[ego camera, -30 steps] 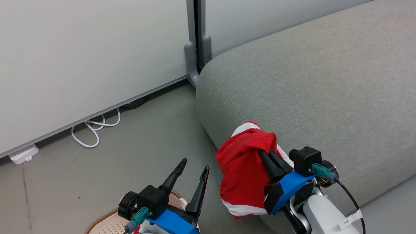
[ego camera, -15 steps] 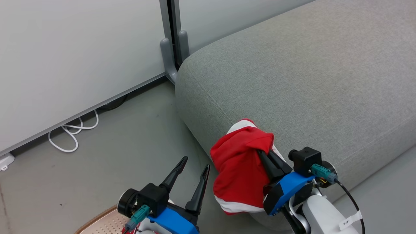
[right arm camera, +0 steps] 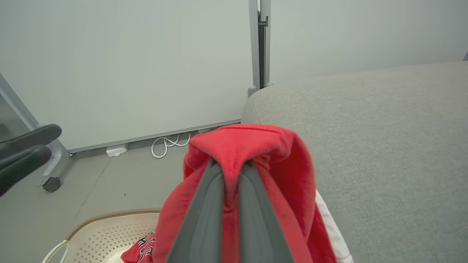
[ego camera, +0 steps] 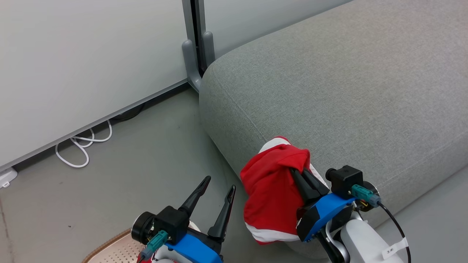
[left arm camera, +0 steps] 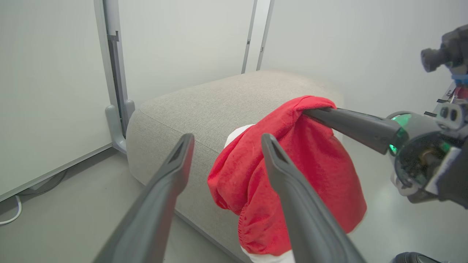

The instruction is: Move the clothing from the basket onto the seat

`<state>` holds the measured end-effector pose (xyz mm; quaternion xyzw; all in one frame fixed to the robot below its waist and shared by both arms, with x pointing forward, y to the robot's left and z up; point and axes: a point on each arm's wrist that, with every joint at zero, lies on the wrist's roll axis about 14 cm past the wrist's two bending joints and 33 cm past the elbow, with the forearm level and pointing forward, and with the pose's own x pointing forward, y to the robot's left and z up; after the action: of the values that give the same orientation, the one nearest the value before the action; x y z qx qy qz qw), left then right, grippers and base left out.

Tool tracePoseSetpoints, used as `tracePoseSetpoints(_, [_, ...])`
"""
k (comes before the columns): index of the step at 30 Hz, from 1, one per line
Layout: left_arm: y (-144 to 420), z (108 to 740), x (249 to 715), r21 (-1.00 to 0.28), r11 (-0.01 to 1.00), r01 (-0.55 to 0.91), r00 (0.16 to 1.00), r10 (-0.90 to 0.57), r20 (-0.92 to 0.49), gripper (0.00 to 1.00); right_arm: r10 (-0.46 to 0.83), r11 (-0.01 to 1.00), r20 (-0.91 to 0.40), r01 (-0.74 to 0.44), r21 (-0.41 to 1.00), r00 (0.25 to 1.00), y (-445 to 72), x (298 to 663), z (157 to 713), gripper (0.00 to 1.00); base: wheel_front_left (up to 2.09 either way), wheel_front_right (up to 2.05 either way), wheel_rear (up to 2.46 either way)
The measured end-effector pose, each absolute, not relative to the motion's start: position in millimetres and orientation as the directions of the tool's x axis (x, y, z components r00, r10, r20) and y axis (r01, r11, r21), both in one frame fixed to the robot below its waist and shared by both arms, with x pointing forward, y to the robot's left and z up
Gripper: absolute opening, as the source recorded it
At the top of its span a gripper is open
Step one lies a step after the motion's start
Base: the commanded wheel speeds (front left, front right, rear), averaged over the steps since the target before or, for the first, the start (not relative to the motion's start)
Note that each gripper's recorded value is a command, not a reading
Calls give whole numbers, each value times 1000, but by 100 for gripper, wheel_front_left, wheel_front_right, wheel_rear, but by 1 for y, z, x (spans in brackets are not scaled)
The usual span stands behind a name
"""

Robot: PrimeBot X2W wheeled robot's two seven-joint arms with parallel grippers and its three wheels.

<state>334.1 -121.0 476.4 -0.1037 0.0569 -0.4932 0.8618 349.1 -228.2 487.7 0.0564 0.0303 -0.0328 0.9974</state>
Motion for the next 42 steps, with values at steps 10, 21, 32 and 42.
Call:
tracePoseSetpoints(10, [-117, 472, 340, -240, 497, 834, 511, -859, -2, 100, -73, 989, -69, 81, 121, 995, -232, 355, 486, 0, 0, 0, 0])
tracePoseSetpoints(21, [-115, 462, 360, -232, 483, 844, 497, -868, 3, 100, -208, 974, 15, 206, 92, 978, -294, 403, 529, 0, 0, 0, 0])
tracePoseSetpoints(32, [-100, 431, 393, -230, 467, 854, 478, -878, -8, 100, -411, 910, 86, 403, 94, 908, -383, 465, 562, 0, 0, 0, 0])
tracePoseSetpoints(42, [-81, 397, 417, -251, 478, 841, 488, -872, -25, 100, -499, 866, 92, 494, 73, 862, -428, 509, 544, 0, 0, 0, 0])
